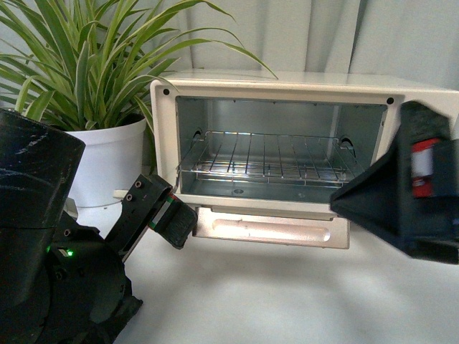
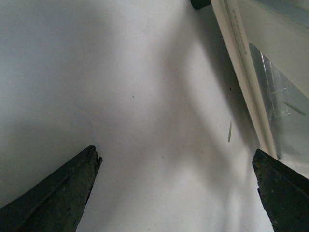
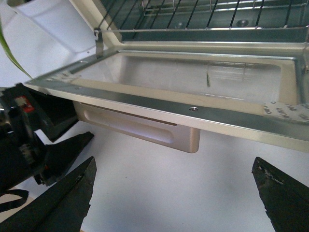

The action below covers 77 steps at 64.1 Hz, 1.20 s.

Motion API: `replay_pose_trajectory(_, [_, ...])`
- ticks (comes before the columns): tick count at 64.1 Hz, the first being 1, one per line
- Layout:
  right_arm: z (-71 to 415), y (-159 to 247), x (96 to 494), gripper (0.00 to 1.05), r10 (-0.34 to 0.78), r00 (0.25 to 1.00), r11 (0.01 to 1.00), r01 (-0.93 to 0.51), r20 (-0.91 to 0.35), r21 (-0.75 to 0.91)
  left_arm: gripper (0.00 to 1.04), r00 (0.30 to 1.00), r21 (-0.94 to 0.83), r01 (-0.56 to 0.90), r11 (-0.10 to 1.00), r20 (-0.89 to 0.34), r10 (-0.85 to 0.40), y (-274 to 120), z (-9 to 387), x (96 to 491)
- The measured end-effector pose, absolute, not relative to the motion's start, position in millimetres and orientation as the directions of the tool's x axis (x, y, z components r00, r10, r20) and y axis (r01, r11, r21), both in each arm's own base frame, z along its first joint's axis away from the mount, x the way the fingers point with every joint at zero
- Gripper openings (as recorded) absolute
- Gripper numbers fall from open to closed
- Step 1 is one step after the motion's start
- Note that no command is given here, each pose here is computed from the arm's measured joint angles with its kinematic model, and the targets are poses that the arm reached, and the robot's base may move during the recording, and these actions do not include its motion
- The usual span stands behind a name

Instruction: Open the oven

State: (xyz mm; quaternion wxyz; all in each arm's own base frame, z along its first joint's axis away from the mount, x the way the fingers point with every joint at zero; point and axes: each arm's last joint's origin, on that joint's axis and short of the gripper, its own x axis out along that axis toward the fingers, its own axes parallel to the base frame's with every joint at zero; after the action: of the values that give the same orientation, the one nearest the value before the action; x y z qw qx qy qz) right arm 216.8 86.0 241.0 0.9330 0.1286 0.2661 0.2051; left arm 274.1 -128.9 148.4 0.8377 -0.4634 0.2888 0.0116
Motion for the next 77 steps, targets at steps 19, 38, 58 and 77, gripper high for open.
replay_pose_trajectory(19, [231.5, 39.9, 175.1, 0.95, 0.364, 0.851, 0.910, -0.237, -0.379, 0.341, 0.98, 0.839, -0.615, -0.248, 0.749, -0.522, -0.150, -121.1, 146.9, 263.6])
replay_pose_trajectory(38, [196.2, 7.1, 154.3, 0.95, 0.294, 0.857, 0.930, -0.154, -0.424, 0.334, 0.98, 0.852, -0.380, -0.187, 0.906, -0.522, -0.043, -125.7, 140.7, 258.1])
replay_pose_trajectory(58, [187.8, -4.3, 153.3, 0.95, 0.262, 0.863, 0.938, -0.122, -0.433, 0.325, 0.98, 0.883, -0.101, -0.088, 0.991, -0.468, 0.031, -137.2, 139.1, 252.5])
replay_pose_trajectory(77, [186.2, -3.3, 152.5, 0.95, 0.266, 0.860, 0.937, -0.126, -0.435, 0.325, 0.98, 0.898, 0.048, -0.010, 0.999, -0.439, 0.030, -142.8, 138.3, 246.7])
